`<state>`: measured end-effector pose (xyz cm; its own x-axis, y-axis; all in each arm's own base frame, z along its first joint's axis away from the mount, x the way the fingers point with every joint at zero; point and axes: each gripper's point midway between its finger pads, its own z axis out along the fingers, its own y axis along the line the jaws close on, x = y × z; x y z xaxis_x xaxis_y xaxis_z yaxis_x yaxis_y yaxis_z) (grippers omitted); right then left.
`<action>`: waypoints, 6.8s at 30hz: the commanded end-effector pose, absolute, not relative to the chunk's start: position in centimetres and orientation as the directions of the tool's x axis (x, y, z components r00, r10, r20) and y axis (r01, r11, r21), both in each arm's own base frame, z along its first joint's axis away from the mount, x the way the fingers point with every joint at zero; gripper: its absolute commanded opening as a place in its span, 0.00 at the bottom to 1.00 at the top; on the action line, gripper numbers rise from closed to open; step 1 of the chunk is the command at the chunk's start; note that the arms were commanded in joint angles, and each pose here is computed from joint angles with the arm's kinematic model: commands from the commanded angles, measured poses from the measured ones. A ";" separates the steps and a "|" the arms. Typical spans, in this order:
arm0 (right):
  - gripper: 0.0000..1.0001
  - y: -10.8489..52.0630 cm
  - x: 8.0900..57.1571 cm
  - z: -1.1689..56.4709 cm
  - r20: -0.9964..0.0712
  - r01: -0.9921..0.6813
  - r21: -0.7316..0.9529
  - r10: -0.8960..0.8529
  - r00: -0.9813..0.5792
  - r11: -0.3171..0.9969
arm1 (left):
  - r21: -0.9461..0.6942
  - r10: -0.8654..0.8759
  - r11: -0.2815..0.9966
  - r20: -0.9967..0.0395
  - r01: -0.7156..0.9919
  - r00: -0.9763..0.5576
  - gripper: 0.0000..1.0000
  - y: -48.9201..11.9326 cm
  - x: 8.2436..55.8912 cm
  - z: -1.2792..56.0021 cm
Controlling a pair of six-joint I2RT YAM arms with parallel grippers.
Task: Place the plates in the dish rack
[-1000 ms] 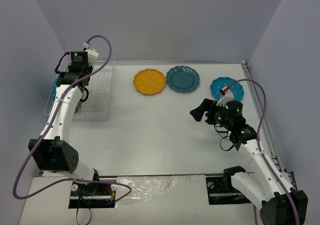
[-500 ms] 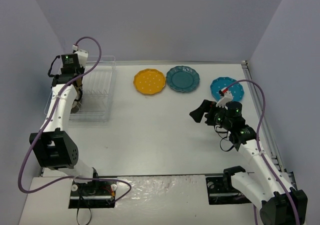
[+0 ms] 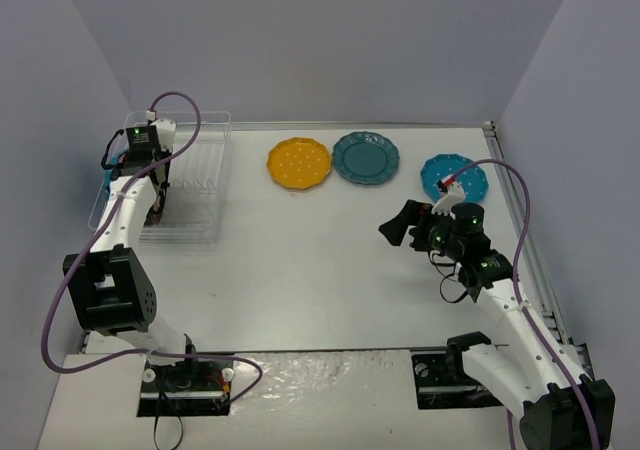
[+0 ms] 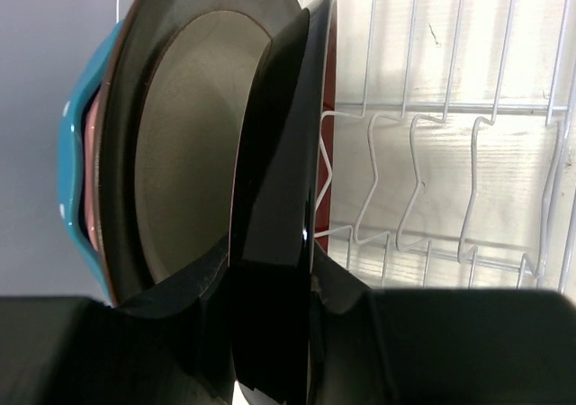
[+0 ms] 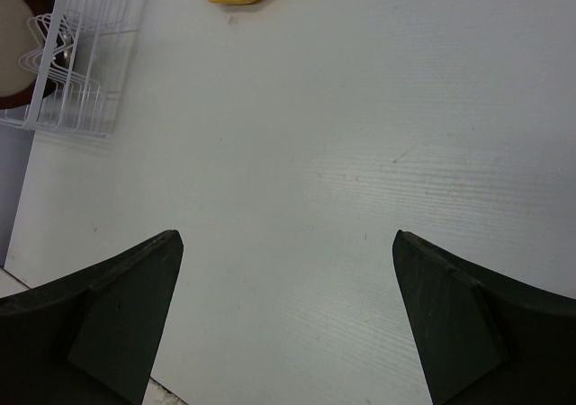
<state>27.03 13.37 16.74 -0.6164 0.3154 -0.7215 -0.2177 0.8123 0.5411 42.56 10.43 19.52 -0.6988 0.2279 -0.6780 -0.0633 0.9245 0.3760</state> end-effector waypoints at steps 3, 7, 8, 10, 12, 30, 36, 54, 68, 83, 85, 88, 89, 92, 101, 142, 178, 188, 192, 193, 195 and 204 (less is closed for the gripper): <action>1.00 13.5 27.6 17.5 -0.747 -0.256 0.535 0.309 -0.589 0.805 | 0.352 0.207 0.902 -0.860 -0.249 -0.466 0.10 12.6 45.6 26.1; 1.00 13.5 27.5 17.5 -0.747 -0.258 0.536 0.309 -0.589 0.804 | 0.356 0.209 0.892 -0.870 -0.277 -0.447 0.11 13.2 45.8 25.8; 1.00 13.6 27.5 17.5 -0.746 -0.258 0.537 0.309 -0.590 0.803 | 0.357 0.210 0.890 -0.873 -0.283 -0.441 0.12 13.3 45.8 25.8; 1.00 13.6 27.4 17.3 -0.743 -0.257 0.538 0.308 -0.594 0.802 | 0.359 0.221 0.892 -0.877 -0.276 -0.427 0.15 13.2 46.0 25.9; 1.00 13.6 27.4 17.4 -0.743 -0.259 0.540 0.309 -0.594 0.801 | 0.360 0.232 0.892 -0.884 -0.273 -0.406 0.16 13.1 46.4 26.3; 1.00 13.9 26.9 17.3 -0.733 -0.269 0.556 0.311 -0.605 0.787 | 0.352 0.245 0.904 -0.891 -0.241 -0.382 0.50 12.4 46.4 25.7; 1.00 13.6 27.1 17.9 -0.747 -0.263 0.546 0.320 -0.583 0.795 | 0.306 0.225 0.917 -0.927 -0.257 -0.302 0.76 11.6 45.2 29.2; 1.00 10.8 28.5 18.0 -0.756 -0.096 0.511 0.394 -0.522 0.854 | 0.132 0.085 0.956 -0.980 -0.261 -0.182 0.96 7.6 41.4 35.8; 1.00 -1.9 34.1 14.1 -0.683 0.624 0.454 0.699 -0.214 0.635 | -0.217 -0.214 0.976 -0.942 -0.020 -0.260 0.97 -1.9 33.4 33.9; 1.00 -9.9 41.8 10.0 -0.676 0.822 0.341 0.727 -0.123 0.456 | -0.199 -0.162 0.978 -0.918 0.068 -0.361 0.97 -4.9 30.7 29.2; 1.00 -10.3 42.2 8.9 -0.664 0.836 0.330 0.738 -0.124 0.437 | -0.209 -0.165 0.975 -0.914 0.081 -0.371 0.97 -5.3 30.7 29.0; 0.96 -10.8 42.6 7.6 -0.649 0.851 0.321 0.751 -0.122 0.416 | -0.210 -0.166 0.974 -0.914 0.082 -0.370 0.97 -5.3 30.7 29.0; 0.94 -10.8 42.7 7.1 -0.644 0.854 0.316 0.754 -0.126 0.413 | -0.209 -0.165 0.974 -0.915 0.083 -0.369 0.97 -5.3 30.6 29.0; 0.86 -10.8 43.1 6.1 -0.636 0.860 0.300 0.759 -0.143 0.413 | -0.204 -0.159 0.975 -0.915 0.085 -0.371 0.97 -5.4 30.5 29.0; 0.65 -10.5 43.0 2.6 -0.586 0.870 0.258 0.784 -0.206 0.421 | -0.201 -0.153 0.975 -0.915 0.093 -0.374 0.97 -5.6 30.5 29.0; 0.00 10.6 30.9 2.8 -0.516 0.189 0.376 0.374 -0.771 0.907 | -0.445 -0.290 0.869 -0.812 0.215 -0.507 0.97 -12.3 29.5 26.8; 0.00 16.9 28.0 1.3 -0.427 0.002 0.535 0.273 -0.862 0.845 | -0.527 -0.243 0.817 -0.683 0.235 -0.689 0.97 -23.4 29.0 16.1; 0.00 20.5 29.1 7.3 -0.394 -0.053 0.779 0.421 -0.817 0.625 | -0.592 -0.301 0.787 -0.617 0.176 -0.728 0.97 -24.3 28.9 13.4; 0.00 21.2 28.9 8.7 -0.341 -0.053 0.852 0.474 -0.812 0.521 | -0.607 -0.310 0.780 -0.588 0.155 -0.747 0.97 -24.7 28.9 12.5; 0.00 21.4 28.9 9.0 -0.341 -0.064 0.860 0.478 -0.810 0.506 | -0.609 -0.311 0.779 -0.583 0.150 -0.751 0.97 -24.8 28.9 12.3; 0.00 21.6 28.9 9.5 -0.336 -0.075 0.873 0.485 -0.807 0.481 | -0.612 -0.314 0.778 -0.574 0.141 -0.756 0.97 -24.9 28.9 12.0; 0.00 22.0 28.8 10.4 -0.309 -0.102 0.913 0.505 -0.806 0.396 | -0.629 -0.317 0.769 -0.530 0.114 -0.787 0.97 -25.5 28.7 10.8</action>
<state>26.88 19.70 3.68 -0.8278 0.5018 -0.2508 0.1017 0.5739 0.8126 27.42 -23.85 8.37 -0.8156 -0.2749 -0.5091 0.0783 0.8194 -0.5679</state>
